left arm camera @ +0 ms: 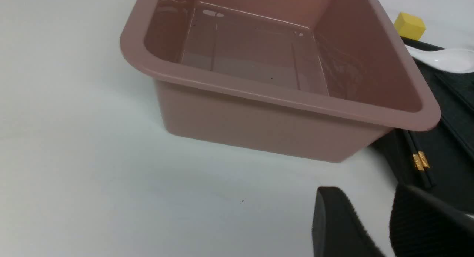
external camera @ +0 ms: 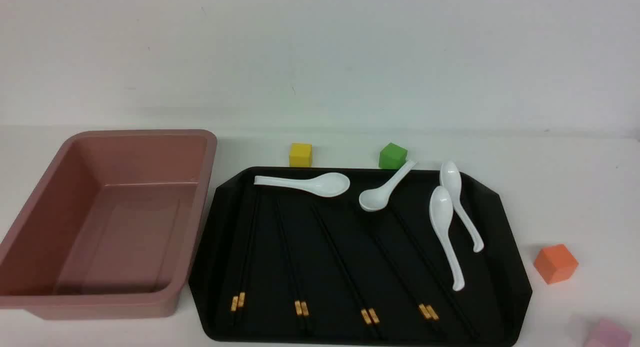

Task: On white tablecloth take chopsticks from black tray and put them in box.
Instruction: 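Reach over to the black tray and grasp a pair of chopsticks with the left gripper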

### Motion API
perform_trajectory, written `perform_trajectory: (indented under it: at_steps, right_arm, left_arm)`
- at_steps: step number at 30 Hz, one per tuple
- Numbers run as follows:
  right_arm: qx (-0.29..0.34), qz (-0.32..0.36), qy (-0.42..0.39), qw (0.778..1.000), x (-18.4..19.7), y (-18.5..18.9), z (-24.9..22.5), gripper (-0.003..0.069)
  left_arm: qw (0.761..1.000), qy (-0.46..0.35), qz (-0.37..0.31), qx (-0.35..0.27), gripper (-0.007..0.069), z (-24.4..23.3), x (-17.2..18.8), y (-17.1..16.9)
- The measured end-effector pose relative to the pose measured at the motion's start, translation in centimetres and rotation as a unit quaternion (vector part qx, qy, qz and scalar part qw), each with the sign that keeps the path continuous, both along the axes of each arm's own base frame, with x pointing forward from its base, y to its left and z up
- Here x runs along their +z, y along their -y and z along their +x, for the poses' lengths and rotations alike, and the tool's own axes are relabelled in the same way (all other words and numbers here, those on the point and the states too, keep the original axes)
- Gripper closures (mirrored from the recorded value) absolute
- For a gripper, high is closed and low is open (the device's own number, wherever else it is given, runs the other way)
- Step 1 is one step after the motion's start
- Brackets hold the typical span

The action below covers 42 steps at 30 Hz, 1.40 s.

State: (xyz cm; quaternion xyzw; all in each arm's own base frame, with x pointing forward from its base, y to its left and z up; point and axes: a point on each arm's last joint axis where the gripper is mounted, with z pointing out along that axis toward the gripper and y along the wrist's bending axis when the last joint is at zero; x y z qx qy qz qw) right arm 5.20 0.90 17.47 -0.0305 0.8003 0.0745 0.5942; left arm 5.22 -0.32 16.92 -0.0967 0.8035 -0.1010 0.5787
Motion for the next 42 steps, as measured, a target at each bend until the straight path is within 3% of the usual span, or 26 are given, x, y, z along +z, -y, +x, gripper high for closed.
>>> perform_trajectory:
  at_steps: [38, 40, 42]
  right_arm:
    - [0.0, 0.0, 0.0, 1.0, 0.0, 0.0, 0.0, 0.0417]
    - [0.0, 0.0, 0.0, 1.0, 0.0, 0.0, 0.0, 0.0417]
    - [0.0, 0.0, 0.0, 1.0, 0.0, 0.0, 0.0, 0.0417]
  left_arm:
    - [1.0, 0.0, -0.003, 0.0, 0.0386, 0.0, 0.0, 0.02]
    - [1.0, -0.001, -0.021, 0.002, 0.0386, 0.0, 0.0, 0.09]
    - [0.988, -0.009, -0.151, 0.013, 0.0386, -0.03, 0.08, 0.62]
